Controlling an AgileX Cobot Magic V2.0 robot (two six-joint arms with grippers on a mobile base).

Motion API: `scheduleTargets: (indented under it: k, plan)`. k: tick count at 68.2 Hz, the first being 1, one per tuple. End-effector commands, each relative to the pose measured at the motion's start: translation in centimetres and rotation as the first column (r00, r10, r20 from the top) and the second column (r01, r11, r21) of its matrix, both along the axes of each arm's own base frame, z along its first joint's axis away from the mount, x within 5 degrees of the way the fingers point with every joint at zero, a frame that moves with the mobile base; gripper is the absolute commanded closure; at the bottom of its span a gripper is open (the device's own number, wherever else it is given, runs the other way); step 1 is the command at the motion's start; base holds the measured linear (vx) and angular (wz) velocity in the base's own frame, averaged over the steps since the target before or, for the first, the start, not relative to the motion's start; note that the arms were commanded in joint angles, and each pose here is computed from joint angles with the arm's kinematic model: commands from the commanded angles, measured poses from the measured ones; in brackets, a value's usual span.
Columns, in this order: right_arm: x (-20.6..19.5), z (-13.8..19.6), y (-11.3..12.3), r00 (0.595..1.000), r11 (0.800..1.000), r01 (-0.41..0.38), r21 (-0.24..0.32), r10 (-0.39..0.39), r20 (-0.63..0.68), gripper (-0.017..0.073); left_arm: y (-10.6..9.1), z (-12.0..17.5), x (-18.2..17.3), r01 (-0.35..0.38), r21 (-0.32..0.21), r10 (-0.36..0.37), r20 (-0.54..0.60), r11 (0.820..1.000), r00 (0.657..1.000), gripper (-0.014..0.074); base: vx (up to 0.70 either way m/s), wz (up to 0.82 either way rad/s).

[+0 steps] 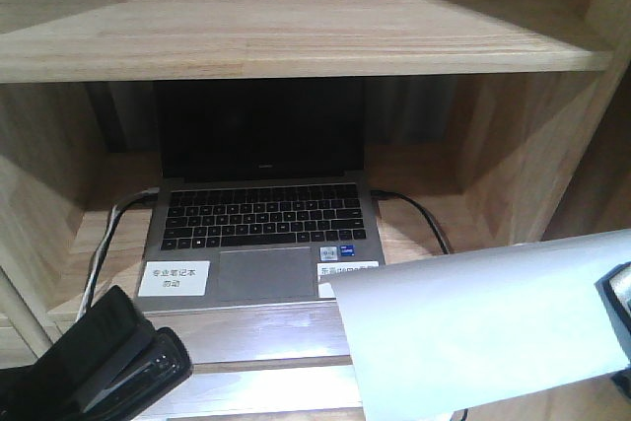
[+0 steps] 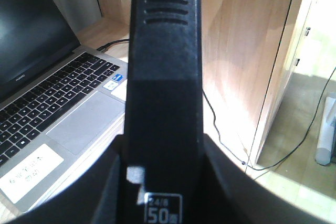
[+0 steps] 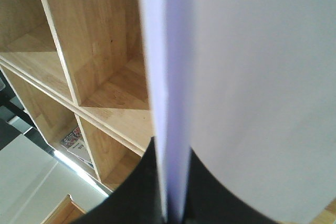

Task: Grab stapler and paper to desk for stapling
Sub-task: 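Drive the base to the wooden desk holding stapler and paper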

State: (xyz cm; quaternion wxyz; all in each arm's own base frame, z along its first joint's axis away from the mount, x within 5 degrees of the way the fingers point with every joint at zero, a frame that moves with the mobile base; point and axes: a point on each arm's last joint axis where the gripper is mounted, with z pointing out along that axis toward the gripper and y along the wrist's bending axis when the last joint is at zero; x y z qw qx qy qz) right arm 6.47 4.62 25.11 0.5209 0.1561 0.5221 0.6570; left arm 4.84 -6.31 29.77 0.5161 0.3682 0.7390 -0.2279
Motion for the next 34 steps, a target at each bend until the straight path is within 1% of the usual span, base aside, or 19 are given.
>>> scheduleTargets:
  k: [1, 34]
  plan:
    - [-0.23, 1.44, -0.01, 0.996, 1.0, -0.009, 0.03, 0.006, 0.086, 0.0562, 0.0, 1.89, 0.26, -0.038, -0.109, 0.044, 0.057, 0.993, 0.997, 0.06, 0.0, 0.0]
    - [-0.23, 1.44, -0.01, 0.996, 1.0, -0.009, 0.03, 0.006, 0.086, 0.0562, -0.01, 1.87, 0.24, -0.036, -0.107, 0.042, 0.055, 0.994, 0.998, 0.06, 0.0, 0.0]
